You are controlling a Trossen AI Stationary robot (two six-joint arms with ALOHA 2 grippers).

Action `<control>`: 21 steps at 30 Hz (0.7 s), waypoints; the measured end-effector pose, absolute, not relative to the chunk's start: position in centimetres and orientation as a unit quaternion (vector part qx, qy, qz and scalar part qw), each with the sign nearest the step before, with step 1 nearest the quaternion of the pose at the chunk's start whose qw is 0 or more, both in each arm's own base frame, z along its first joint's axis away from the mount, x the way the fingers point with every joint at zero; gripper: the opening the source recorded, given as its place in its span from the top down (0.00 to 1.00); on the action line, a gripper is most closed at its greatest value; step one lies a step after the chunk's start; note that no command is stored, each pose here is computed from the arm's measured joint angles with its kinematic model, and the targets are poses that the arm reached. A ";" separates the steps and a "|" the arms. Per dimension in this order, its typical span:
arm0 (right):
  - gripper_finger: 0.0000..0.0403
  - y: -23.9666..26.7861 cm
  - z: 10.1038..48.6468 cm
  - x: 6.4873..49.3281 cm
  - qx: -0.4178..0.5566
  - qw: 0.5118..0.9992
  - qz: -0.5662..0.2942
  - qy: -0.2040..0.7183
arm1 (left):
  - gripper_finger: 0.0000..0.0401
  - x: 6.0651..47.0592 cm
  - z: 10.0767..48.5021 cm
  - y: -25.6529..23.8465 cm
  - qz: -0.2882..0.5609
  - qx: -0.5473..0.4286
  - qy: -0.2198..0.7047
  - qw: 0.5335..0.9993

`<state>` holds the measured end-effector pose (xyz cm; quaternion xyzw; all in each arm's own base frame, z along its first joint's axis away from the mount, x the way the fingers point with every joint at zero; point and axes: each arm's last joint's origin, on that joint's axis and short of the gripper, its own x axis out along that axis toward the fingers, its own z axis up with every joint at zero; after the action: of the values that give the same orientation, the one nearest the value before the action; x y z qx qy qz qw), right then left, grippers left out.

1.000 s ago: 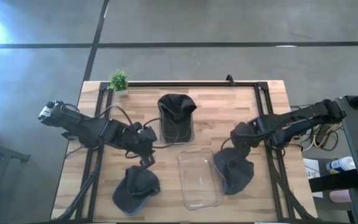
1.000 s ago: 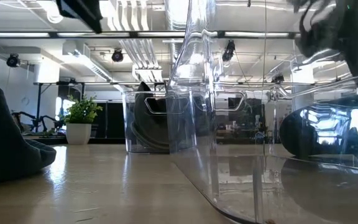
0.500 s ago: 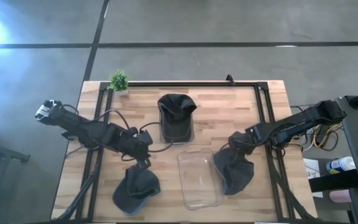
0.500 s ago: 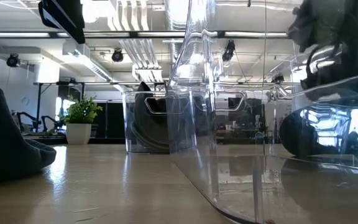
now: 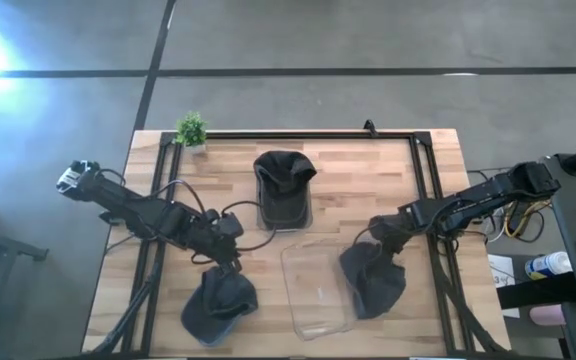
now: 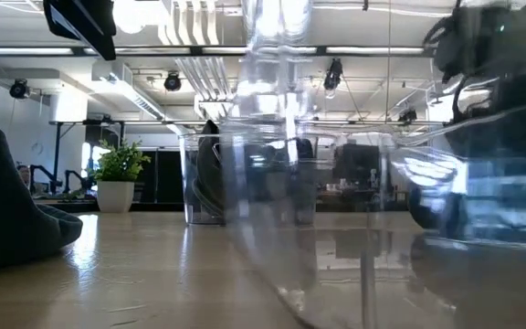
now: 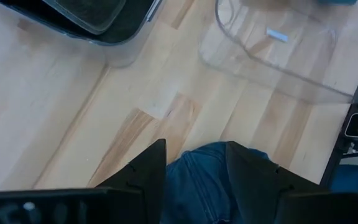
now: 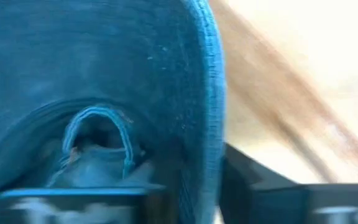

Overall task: Pick & Place hat
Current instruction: Put the right gray cap into the bottom transparent bin

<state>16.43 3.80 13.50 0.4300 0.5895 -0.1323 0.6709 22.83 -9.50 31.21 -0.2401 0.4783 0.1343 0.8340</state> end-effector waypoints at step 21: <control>0.97 4.0 34.8 15.2 0.600 0.680 -0.233 0.351 | 0.61 18.0 23.3 -13.1 0.249 -0.375 0.505 0.737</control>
<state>15.20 3.96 34.79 0.6003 0.3511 -0.2332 0.6797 17.95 -13.14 23.26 -0.3749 0.5045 0.2488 0.7369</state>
